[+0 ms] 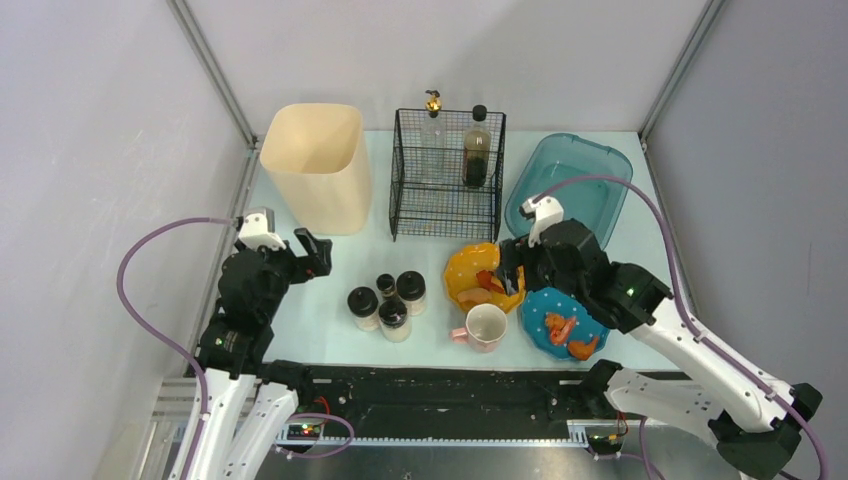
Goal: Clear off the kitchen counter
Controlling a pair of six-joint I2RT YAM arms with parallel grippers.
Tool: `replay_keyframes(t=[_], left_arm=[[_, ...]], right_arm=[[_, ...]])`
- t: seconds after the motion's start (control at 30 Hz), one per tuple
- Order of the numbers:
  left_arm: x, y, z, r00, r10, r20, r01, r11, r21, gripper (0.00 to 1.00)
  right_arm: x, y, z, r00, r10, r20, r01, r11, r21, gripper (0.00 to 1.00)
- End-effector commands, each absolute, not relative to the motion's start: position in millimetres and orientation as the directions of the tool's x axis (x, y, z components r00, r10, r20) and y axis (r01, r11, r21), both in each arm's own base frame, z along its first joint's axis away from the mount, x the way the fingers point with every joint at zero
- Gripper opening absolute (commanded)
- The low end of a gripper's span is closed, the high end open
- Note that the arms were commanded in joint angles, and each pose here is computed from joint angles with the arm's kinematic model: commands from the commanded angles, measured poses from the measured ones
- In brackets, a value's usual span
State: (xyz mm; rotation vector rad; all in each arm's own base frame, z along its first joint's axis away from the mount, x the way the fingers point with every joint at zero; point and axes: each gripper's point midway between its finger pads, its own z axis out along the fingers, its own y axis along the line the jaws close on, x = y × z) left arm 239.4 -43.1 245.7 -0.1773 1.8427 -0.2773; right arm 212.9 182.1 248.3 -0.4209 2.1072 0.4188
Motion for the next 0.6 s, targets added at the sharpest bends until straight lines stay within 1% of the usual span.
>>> replay_keyframes(t=[0.0, 0.13, 0.27, 0.4, 0.57], left_arm=[[243.2, -43.7, 249.8, -0.267, -0.274, -0.924, 0.027, 0.956, -0.292, 0.98], [244.0, -45.2, 248.3, -0.276, -0.274, -0.921, 0.031, 0.955, -0.294, 0.98], [243.9, -46.1, 248.0, -0.278, -0.275, -0.920, 0.035, 0.955, -0.296, 0.98], [243.4, -47.4, 248.1, -0.279, -0.277, -0.920, 0.042, 0.953, -0.300, 0.98], [242.9, -48.7, 248.4, -0.280, -0.278, -0.919, 0.048, 0.952, -0.303, 0.98]], right_arm=[[175.8, 182.6, 221.4, -0.625, -0.184, -0.758, -0.473, 0.862, 0.182, 0.80], [151.3, 210.0, 220.9, -0.605, -0.233, -0.762, -0.572, 0.792, 0.213, 0.79], [141.1, 242.9, 222.5, -0.574, -0.253, -0.779, -0.633, 0.741, 0.226, 0.80], [142.4, 278.4, 223.1, -0.598, -0.201, -0.776, -0.632, 0.714, 0.302, 0.80], [143.0, 308.9, 217.9, -0.599, -0.221, -0.770, -0.655, 0.688, 0.312, 0.80]])
